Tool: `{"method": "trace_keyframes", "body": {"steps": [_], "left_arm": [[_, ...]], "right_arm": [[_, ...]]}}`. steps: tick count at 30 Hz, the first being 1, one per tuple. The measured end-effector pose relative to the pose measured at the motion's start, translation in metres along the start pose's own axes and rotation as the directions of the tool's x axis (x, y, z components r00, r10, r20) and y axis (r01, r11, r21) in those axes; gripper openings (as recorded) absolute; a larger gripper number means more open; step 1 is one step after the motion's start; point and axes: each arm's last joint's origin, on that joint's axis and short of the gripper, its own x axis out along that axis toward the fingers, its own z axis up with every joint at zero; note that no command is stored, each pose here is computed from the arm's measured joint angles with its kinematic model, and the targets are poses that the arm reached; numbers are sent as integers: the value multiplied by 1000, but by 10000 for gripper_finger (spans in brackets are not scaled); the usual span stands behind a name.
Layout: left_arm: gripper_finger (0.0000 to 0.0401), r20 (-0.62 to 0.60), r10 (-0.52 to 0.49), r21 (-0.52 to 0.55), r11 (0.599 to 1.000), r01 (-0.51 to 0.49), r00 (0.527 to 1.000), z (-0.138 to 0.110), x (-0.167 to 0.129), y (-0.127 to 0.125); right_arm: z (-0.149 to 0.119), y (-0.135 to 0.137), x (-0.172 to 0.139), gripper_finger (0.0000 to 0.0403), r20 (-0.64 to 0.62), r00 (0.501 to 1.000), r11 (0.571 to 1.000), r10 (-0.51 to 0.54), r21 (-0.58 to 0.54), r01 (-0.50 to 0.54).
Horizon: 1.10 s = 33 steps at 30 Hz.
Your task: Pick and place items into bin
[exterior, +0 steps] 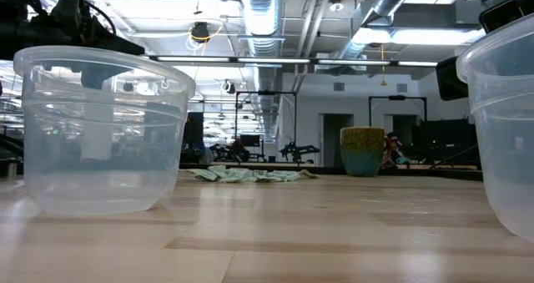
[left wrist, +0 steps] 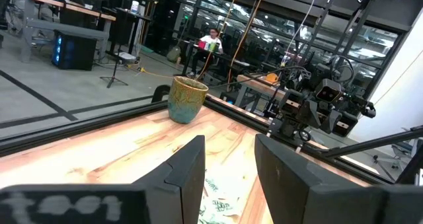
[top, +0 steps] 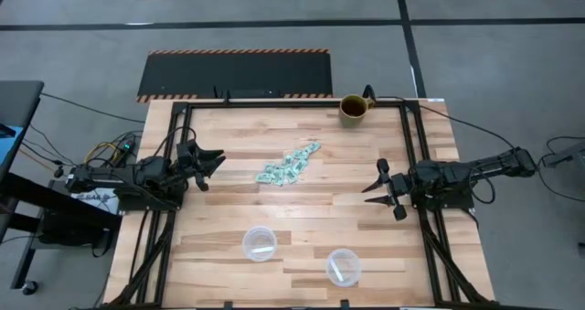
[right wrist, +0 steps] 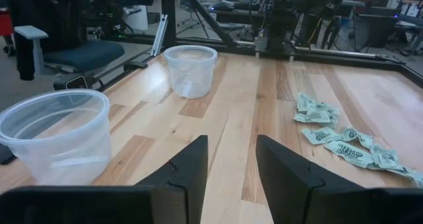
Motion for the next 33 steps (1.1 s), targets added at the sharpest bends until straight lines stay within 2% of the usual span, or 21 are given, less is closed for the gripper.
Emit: {"method": "trace_keyframes", "body": {"steps": [23, 26, 28, 31, 33], "left_arm": [[121, 1, 0, 0, 1000, 0, 1000, 0, 0, 0], [121, 1, 1, 0, 1000, -1, 1000, 0, 0, 0], [121, 1, 3, 9, 1000, -3, 1000, 0, 0, 0], [121, 9, 22, 176, 984, -23, 1000, 0, 0, 1], [121, -15, -43, 286, 957, 45, 999, 0, 0, -1]], "right_arm": [[2, 0, 0, 123, 23, 1000, 1000, -6, 4, 6], [4, -1, 0, 123, 42, 999, 998, -16, 63, 13], [4, -3, 0, 123, 43, 997, 991, -66, 119, 61], [4, -7, -1, 123, 31, 985, 954, -173, 252, 159], [3, -10, -1, 123, 23, 968, 901, -249, 372, 223]]}}
